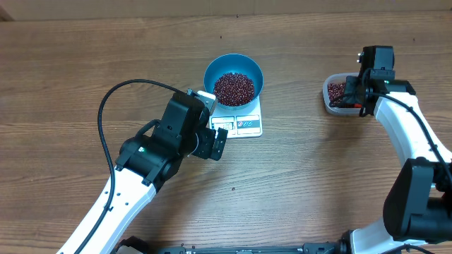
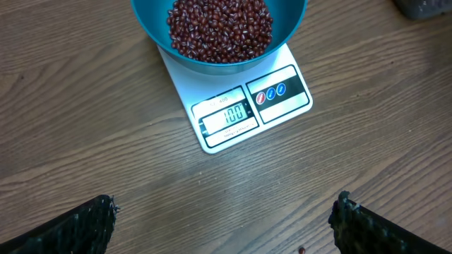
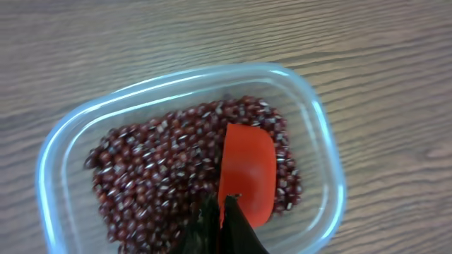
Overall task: Scoop item into bowl and weigh 150g on scale
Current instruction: 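Lower the red cup into the beans in the tub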
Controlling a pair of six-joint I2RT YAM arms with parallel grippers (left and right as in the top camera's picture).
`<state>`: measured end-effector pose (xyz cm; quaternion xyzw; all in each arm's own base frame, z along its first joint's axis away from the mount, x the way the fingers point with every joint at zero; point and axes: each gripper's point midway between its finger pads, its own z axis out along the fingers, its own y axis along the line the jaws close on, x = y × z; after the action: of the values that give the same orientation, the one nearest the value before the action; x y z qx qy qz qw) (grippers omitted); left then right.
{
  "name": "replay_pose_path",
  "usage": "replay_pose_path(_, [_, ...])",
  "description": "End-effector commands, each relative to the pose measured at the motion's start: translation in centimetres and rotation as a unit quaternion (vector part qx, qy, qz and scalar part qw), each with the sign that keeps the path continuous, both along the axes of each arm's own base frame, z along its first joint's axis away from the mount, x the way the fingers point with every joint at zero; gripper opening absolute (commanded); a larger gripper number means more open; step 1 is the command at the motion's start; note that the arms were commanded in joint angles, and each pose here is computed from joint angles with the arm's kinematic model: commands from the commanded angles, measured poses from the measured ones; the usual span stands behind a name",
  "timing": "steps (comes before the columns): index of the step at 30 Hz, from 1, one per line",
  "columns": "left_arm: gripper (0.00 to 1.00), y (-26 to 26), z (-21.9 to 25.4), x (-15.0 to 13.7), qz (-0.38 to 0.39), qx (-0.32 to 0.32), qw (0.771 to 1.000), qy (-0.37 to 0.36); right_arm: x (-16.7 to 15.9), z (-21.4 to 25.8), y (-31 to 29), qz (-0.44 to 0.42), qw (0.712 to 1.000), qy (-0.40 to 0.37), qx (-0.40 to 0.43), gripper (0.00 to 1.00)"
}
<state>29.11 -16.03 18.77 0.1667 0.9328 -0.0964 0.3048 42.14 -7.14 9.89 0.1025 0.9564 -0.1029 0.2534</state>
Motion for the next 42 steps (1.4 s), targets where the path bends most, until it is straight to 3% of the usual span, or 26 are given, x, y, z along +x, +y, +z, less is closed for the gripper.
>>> replay_pose_path(1, [0.99, -0.3, 1.0, 0.4, -0.010, -0.005, 1.000, -0.012, 0.3, -0.8, 2.3, 0.078, 0.996, 0.012, 0.038, 0.04])
replay_pose_path(14, [1.00, -0.3, 1.0, 0.4, -0.010, -0.005, 1.000, -0.012, -0.2, -1.3, 5.4, 0.149, 0.983, 0.019, 0.104, 0.04])
replay_pose_path(21, [1.00, -0.4, 1.0, 0.4, -0.010, -0.005, 1.000, -0.012, -0.2, -1.1, 5.0, 0.146, 0.980, 0.010, 0.135, 0.04])
replay_pose_path(35, [1.00, -0.3, 1.0, 0.4, -0.010, -0.005, 1.000, -0.012, -0.9, -2.4, 1.4, 0.109, 0.952, -0.016, 0.285, 0.04])
replay_pose_path(42, [1.00, -0.3, 1.0, 0.4, -0.010, -0.005, 1.000, -0.012, -0.9, -3.0, 1.5, 0.107, 0.951, -0.008, 0.290, 0.04])
